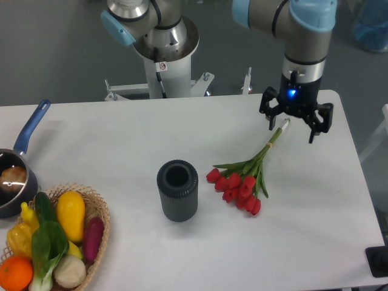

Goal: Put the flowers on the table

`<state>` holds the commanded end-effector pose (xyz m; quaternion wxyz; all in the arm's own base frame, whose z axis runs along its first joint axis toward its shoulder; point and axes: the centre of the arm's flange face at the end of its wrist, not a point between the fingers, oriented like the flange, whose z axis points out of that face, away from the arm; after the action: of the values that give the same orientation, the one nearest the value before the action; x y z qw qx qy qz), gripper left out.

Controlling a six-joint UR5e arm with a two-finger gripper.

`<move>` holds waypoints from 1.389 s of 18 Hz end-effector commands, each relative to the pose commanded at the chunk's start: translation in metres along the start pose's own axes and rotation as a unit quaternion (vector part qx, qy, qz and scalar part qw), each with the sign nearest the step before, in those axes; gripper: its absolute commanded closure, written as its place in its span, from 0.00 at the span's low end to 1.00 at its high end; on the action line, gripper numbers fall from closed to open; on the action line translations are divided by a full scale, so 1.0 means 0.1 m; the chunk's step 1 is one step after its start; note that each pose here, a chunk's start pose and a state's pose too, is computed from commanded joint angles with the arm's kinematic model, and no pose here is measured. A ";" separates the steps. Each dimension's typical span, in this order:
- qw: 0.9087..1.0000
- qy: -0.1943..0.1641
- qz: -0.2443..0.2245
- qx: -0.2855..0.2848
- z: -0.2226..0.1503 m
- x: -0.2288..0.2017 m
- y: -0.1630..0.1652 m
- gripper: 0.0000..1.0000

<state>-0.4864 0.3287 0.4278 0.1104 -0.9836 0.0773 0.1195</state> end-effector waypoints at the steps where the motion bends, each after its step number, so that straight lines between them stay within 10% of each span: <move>1: 1.000 0.001 0.015 -0.001 -0.02 -0.02 0.05 0.00; 5: 0.996 0.003 0.088 -0.009 -0.15 -0.07 0.31 0.00; 25: 0.996 -0.004 0.090 -0.004 -0.20 -0.04 0.31 0.00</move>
<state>-0.4909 0.2950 0.4417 0.0957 -0.9725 0.1651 0.1334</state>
